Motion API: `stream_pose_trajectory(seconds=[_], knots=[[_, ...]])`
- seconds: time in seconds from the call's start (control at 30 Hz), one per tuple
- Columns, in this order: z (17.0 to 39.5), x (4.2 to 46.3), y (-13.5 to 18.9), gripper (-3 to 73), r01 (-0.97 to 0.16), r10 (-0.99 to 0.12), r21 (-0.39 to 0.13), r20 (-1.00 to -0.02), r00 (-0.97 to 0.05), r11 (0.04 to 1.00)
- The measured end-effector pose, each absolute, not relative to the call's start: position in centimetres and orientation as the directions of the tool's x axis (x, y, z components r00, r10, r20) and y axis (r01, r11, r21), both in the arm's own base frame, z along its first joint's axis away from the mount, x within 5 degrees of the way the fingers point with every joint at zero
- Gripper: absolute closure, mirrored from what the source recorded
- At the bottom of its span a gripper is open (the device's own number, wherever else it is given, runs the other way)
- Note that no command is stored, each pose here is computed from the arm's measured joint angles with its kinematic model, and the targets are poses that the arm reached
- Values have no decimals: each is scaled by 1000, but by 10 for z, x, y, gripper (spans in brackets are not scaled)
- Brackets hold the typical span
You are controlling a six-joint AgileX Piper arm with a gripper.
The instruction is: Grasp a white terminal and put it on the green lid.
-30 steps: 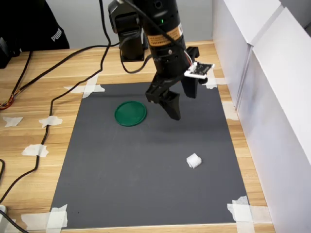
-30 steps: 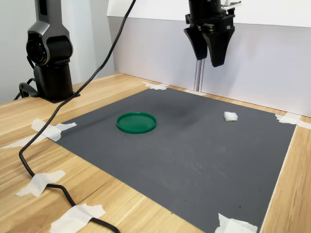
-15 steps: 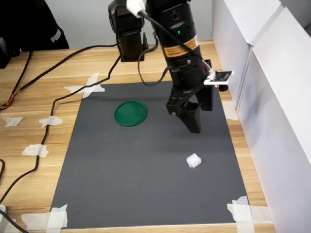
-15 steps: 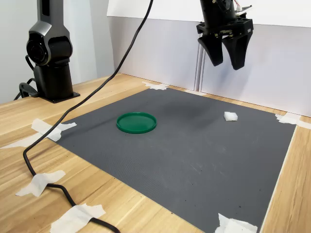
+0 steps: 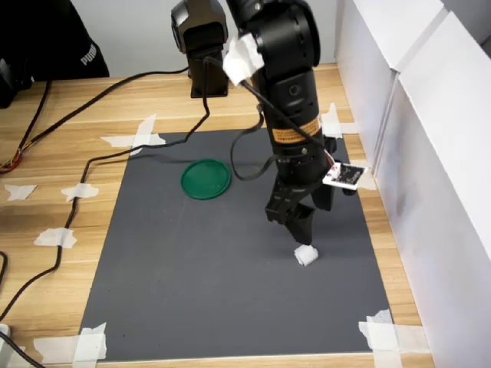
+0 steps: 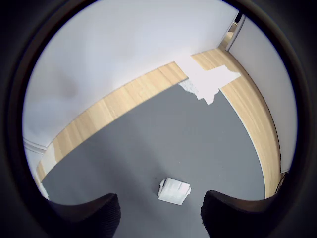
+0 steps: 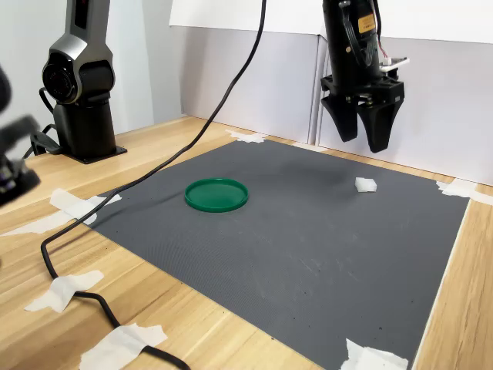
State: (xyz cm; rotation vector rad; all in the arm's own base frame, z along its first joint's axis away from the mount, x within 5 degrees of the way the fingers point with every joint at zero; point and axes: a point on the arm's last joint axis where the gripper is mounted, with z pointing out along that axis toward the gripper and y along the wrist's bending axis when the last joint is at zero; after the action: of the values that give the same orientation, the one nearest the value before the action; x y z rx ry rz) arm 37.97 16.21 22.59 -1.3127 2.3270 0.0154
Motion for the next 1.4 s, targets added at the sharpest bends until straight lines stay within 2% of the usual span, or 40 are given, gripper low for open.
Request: stream_pose_trajectory(seconds=[0.23,0.57,0.8,1.07,1.23,1.4], knots=[[208,391,162,11,-786,-798,-228,-371,-475,574],[204,401,166,11,-778,-790,-229,-377,-483,585],[192,402,166,11,-788,-796,-202,-340,-500,581],[191,402,166,12,-788,-795,-199,-340,-502,583],[191,401,167,33,-786,-792,-195,-342,-505,586],[191,401,167,89,-780,-781,-183,-350,-517,599]])
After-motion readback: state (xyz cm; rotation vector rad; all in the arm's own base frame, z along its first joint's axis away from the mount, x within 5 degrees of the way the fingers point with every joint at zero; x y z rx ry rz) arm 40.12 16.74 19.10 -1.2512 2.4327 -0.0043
